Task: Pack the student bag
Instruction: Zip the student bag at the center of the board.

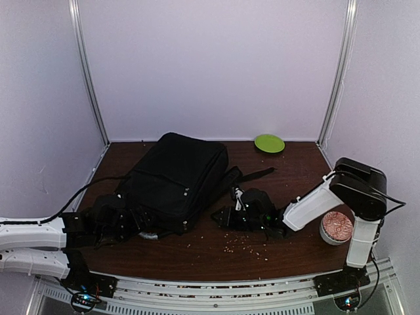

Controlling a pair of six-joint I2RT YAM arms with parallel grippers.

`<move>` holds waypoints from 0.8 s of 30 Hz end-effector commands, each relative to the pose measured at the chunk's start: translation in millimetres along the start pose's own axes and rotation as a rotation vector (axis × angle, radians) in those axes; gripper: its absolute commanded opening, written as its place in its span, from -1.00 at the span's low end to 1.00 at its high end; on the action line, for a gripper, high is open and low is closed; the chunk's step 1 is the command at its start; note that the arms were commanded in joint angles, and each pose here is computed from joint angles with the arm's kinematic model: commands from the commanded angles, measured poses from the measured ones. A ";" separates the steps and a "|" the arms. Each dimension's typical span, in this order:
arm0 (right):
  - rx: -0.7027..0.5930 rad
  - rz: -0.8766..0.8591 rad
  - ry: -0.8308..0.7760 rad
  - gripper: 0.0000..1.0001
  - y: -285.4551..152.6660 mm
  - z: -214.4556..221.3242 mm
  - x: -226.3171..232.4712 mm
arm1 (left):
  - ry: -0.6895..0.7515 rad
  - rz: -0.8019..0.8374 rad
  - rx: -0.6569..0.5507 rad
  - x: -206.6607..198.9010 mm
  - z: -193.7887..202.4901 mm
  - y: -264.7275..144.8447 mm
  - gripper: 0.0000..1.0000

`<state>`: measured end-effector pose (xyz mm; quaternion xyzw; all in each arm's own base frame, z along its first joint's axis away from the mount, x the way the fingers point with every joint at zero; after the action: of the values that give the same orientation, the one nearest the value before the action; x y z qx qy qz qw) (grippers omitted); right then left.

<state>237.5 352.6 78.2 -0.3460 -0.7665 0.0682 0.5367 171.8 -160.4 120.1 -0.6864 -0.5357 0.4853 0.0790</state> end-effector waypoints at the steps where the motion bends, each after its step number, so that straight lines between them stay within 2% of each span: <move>1: 0.009 -0.098 -0.176 -0.18 -18.7 19.7 37.7 | 0.006 0.031 -0.038 -7.8 -6.5 -1.9 0.76; 5: 0.047 -0.092 -0.316 -0.11 -13.7 45.6 63.6 | 0.006 0.036 -0.032 -9.2 -6.1 -1.0 0.76; 9: 0.054 0.002 -0.412 -0.08 3.1 58.4 78.9 | 0.008 0.032 -0.025 -8.4 -5.3 -1.5 0.76; 15: -0.015 0.170 -0.417 0.04 19.9 55.9 74.9 | 0.001 0.032 -0.033 -5.0 -4.9 -4.3 0.75; 24: -0.014 0.278 -0.442 -0.01 41.2 53.6 72.5 | 0.003 0.031 -0.024 -4.6 -4.0 -4.8 0.76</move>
<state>190.7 445.8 96.3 -0.3945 -0.8225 0.1920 0.3619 171.5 -160.1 124.9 -0.6906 -0.5321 0.4850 0.0694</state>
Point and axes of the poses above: each gripper's point midway between its finger pads, its own y axis out along the fingers, its own x axis along the line the jaws close on, z = x × y, the point moved 6 cm from there along -y, back along the fingers, and after that the axes turned 6 degrees about y, right-handed, at the moved point
